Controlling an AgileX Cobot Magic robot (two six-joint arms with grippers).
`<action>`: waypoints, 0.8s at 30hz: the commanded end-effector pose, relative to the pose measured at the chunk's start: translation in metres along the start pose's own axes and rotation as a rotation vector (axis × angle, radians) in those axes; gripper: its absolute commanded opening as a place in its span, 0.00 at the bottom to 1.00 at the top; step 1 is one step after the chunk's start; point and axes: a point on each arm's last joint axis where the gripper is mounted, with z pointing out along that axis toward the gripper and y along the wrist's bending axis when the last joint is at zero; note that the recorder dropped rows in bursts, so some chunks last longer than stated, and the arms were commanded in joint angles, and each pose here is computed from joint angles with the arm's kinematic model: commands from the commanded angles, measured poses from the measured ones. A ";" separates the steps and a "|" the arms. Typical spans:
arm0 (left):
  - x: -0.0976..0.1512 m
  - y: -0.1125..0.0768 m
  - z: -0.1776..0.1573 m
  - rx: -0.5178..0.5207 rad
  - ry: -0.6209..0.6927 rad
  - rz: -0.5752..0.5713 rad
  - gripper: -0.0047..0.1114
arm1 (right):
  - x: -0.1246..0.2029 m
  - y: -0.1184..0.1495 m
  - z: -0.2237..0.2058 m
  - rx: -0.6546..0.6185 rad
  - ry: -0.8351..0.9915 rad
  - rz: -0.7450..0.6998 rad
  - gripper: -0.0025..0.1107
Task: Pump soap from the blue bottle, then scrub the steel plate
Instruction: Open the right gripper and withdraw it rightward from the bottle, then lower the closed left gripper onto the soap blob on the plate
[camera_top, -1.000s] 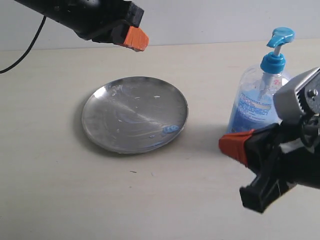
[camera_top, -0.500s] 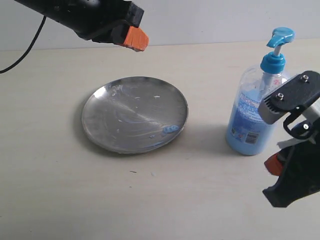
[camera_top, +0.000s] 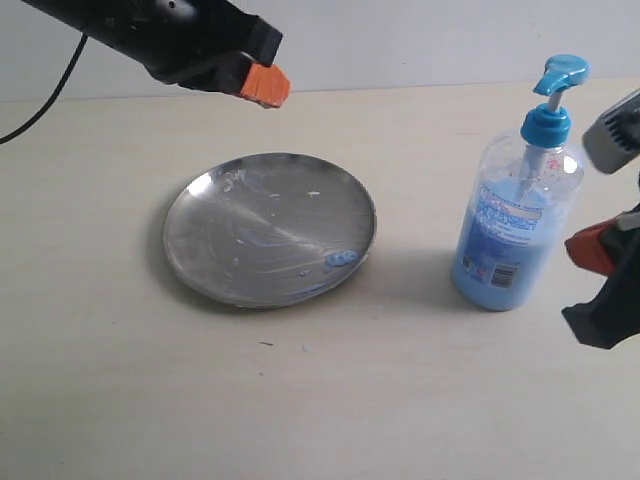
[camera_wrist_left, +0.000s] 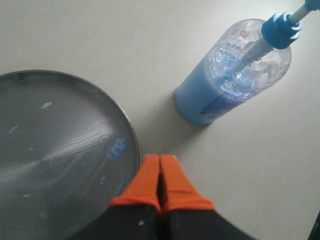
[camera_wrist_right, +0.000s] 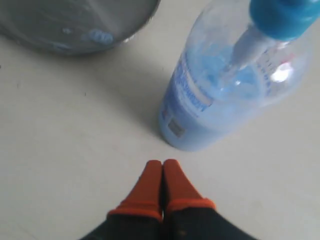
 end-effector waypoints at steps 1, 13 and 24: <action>0.010 0.004 0.004 -0.021 0.036 0.045 0.04 | -0.002 -0.007 -0.027 0.043 -0.158 0.019 0.02; 0.032 0.020 0.038 -0.007 0.152 0.107 0.04 | 0.033 -0.006 -0.059 0.027 -0.460 0.068 0.02; 0.050 0.031 0.091 0.005 0.235 0.064 0.04 | 0.040 -0.008 -0.073 0.024 -0.545 0.121 0.02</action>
